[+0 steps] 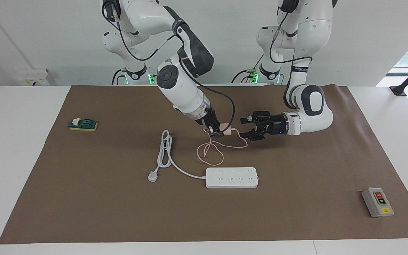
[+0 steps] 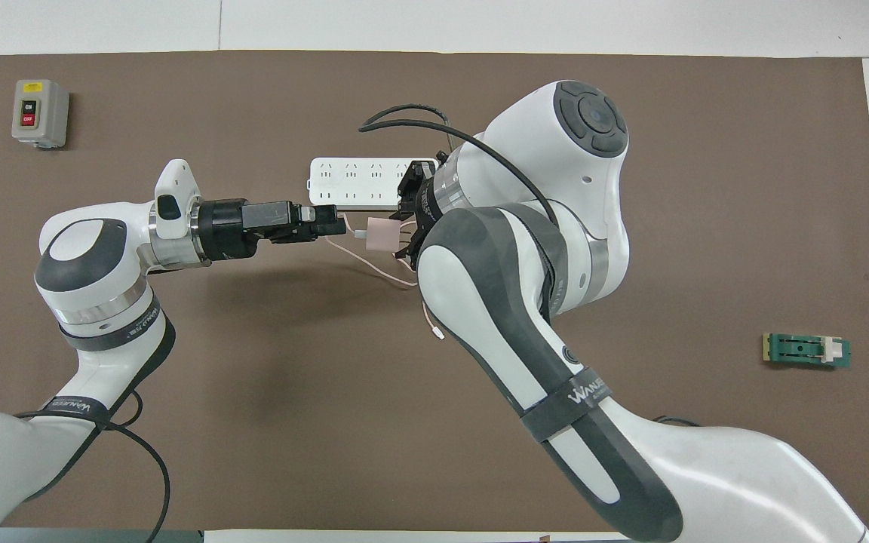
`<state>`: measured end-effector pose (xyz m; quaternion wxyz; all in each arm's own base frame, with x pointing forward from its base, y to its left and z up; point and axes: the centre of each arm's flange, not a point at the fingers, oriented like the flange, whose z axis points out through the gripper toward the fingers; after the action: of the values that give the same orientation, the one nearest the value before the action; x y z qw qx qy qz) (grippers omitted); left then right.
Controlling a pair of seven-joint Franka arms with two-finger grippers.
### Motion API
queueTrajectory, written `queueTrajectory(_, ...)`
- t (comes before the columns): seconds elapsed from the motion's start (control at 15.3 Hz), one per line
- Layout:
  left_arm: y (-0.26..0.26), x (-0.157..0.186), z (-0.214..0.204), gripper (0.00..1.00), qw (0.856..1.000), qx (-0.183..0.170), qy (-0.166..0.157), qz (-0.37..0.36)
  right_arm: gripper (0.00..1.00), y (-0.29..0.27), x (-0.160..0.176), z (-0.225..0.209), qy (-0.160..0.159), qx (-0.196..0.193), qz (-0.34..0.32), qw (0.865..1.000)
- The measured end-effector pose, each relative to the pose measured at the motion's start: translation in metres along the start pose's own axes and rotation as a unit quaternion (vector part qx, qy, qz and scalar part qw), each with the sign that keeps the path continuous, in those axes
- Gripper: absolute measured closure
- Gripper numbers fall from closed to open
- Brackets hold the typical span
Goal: Plug charger into power strip
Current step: 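Pass the charger from the right gripper into the left gripper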
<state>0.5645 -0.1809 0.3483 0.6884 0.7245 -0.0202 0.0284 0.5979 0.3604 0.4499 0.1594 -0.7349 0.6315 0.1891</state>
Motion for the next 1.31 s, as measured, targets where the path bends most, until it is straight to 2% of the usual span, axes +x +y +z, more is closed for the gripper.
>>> queueTrajectory(0.52, -0.008, -0.001, 0.003, 0.0, 1.0, 0.026, 0.003, 0.0, 0.52, -0.001, -0.001, -0.001, 0.0, 0.001, -0.001, 1.0)
queueTrajectory(1.31, -0.006, -0.003, 0.02, 0.0, 0.999, 0.036, -0.005, 0.007, 0.52, 0.0, -0.003, -0.001, -0.001, 0.001, -0.002, 1.0)
